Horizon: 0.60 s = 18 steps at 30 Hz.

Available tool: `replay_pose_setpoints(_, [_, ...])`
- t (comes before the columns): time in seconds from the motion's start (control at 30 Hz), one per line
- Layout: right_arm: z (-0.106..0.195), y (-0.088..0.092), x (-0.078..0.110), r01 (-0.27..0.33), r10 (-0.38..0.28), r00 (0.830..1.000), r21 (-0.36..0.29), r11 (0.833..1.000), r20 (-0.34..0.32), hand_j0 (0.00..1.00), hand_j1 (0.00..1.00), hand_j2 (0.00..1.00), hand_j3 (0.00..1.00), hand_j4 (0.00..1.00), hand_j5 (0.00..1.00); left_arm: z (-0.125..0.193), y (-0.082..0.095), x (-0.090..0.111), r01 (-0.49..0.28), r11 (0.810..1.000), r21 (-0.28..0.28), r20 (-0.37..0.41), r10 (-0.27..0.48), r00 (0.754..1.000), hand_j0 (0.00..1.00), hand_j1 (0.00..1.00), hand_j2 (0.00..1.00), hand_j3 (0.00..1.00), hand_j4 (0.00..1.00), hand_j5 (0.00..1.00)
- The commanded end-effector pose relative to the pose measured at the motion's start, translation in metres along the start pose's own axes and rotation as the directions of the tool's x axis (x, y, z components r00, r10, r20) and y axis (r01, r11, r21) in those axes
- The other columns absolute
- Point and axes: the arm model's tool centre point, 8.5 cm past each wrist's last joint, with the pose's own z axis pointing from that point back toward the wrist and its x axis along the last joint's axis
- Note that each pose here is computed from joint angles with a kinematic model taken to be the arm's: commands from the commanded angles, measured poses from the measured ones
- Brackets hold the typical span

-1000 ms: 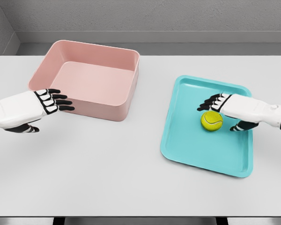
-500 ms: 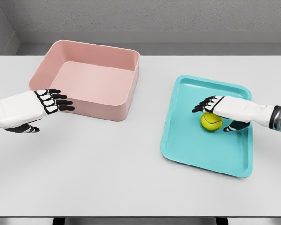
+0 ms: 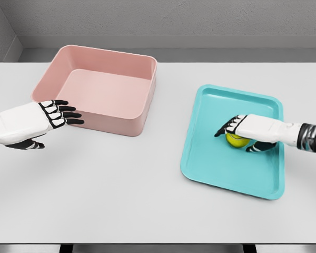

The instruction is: Put the tennis from the blue tray into the pink basket with both arms

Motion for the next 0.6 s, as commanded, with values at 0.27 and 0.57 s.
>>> replay_pose_setpoints(0.27, [-0.0006, 0.0017, -0.0013, 0.000, 0.000, 1.000, 0.012, 1.000, -0.005, 0.72, 0.72, 0.72, 0.72, 0.72, 0.72, 0.0006, 0.0013, -0.0005, -0.003, 1.000, 0.004, -0.001, 0.003, 1.000, 1.00, 1.00, 1.00, 1.00, 1.00, 1.00])
replay_pose_setpoints(0.57, [0.0005, -0.0019, -0.0014, -0.007, 0.007, 1.000, 0.012, 1.000, -0.006, 0.68, 0.68, 0.68, 0.68, 0.68, 0.68, 0.0006, 0.0013, -0.0005, -0.003, 1.000, 0.004, -0.001, 0.003, 1.000, 1.00, 1.00, 1.00, 1.00, 1.00, 1.00])
